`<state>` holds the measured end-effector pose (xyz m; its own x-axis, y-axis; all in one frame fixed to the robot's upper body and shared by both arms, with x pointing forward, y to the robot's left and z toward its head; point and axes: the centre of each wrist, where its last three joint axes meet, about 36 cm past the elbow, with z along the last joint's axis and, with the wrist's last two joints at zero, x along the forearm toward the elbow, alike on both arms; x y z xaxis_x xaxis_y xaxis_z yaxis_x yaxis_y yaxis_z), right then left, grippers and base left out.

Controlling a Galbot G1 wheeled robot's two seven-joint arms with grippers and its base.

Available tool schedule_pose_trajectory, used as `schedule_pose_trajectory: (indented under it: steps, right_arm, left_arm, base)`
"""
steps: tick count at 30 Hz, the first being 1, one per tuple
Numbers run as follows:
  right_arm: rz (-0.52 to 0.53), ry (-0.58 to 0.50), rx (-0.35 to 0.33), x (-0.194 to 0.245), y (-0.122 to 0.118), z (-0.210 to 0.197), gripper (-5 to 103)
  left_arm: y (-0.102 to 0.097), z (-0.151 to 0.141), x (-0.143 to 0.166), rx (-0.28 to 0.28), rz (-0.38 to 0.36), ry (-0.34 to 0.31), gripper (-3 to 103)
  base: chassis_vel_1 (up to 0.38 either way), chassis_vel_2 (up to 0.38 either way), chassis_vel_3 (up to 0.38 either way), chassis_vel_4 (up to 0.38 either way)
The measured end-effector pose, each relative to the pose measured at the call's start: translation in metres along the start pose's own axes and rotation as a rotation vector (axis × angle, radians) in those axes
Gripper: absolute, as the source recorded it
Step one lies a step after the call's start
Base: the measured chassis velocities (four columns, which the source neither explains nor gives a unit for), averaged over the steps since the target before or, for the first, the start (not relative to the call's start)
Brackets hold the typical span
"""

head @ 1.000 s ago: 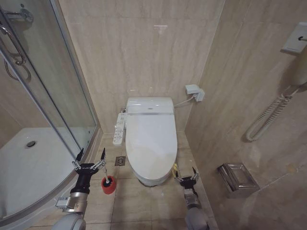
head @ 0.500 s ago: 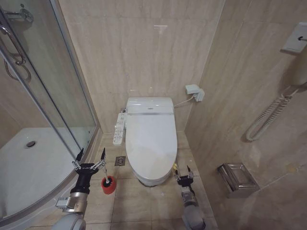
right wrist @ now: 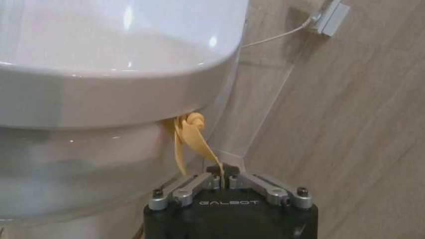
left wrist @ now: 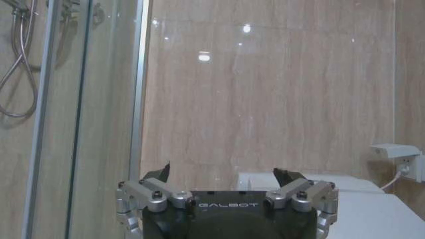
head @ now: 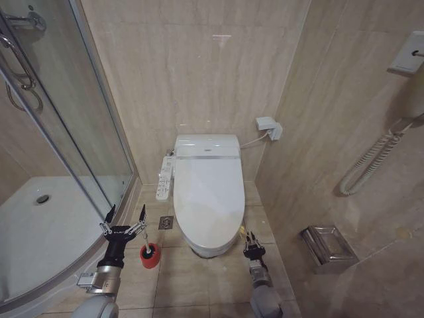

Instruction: Open the toilet lid, clean the toilet bowl with a toilet brush, close the toilet lid, and flush.

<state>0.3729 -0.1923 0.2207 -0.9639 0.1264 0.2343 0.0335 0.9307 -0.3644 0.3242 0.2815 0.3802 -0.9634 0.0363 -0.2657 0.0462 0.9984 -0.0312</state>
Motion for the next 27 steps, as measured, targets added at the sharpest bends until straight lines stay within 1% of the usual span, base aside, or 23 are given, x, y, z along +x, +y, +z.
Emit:
schedule_pose_trajectory:
  steps: [2,3,6,9,10,13,14,17,18,22,24,27]
  right_arm:
    - [0.000,-0.001,-0.001,0.000,0.000,0.000,23]
    - [0.000,-0.003,-0.003,0.000,0.001,0.000,2]
    - [-0.002,-0.004,-0.014,0.001,0.002,0.000,2]
    - [0.003,-0.018,-0.069,0.006,0.003,-0.010,2]
    - [0.003,-0.018,-0.069,0.006,0.003,-0.010,2]
    - [0.026,-0.064,-0.112,0.010,-0.002,-0.025,1]
    - [0.026,-0.064,-0.112,0.010,-0.002,-0.025,1]
    - [0.056,-0.113,-0.165,0.013,-0.010,-0.045,1]
    - [0.056,-0.113,-0.165,0.013,-0.010,-0.045,1]
    - [0.077,-0.170,-0.220,0.017,-0.022,-0.077,1]
    - [0.082,-0.183,-0.230,0.018,-0.025,-0.085,1]
    - [0.100,-0.224,-0.253,0.019,-0.036,-0.104,1]
  left_arm:
    - [0.000,0.000,0.000,0.000,0.000,0.000,100]
    - [0.000,0.000,0.000,0.000,0.000,0.000,100]
    - [0.000,0.000,0.000,0.000,0.000,0.000,100]
    - [0.000,0.000,0.000,0.000,0.000,0.000,100]
    - [0.000,0.000,0.000,0.000,0.000,0.000,100]
    - [0.000,0.000,0.000,0.000,0.000,0.000,100]
    - [0.000,0.000,0.000,0.000,0.000,0.000,100]
    - [0.000,0.000,0.000,0.000,0.000,0.000,100]
    - [0.000,0.000,0.000,0.000,0.000,0.000,100]
    - [0.000,0.000,0.000,0.000,0.000,0.000,100]
    - [0.000,0.000,0.000,0.000,0.000,0.000,100]
    - [0.000,0.000,0.000,0.000,0.000,0.000,100]
  base:
    - [0.000,0.000,0.000,0.000]
    - [0.000,0.000,0.000,0.000]
    - [0.000,0.000,0.000,0.000]
    - [0.000,0.000,0.000,0.000]
    - [0.000,0.000,0.000,0.000]
    - [0.000,0.000,0.000,0.000]
    - [0.000,0.000,0.000,0.000]
    - [0.000,0.000,0.000,0.000]
    - [0.000,0.000,0.000,0.000]
    - [0.000,0.000,0.000,0.000]
    - [0.000,0.000,0.000,0.000]
    - [0.000,0.000,0.000,0.000]
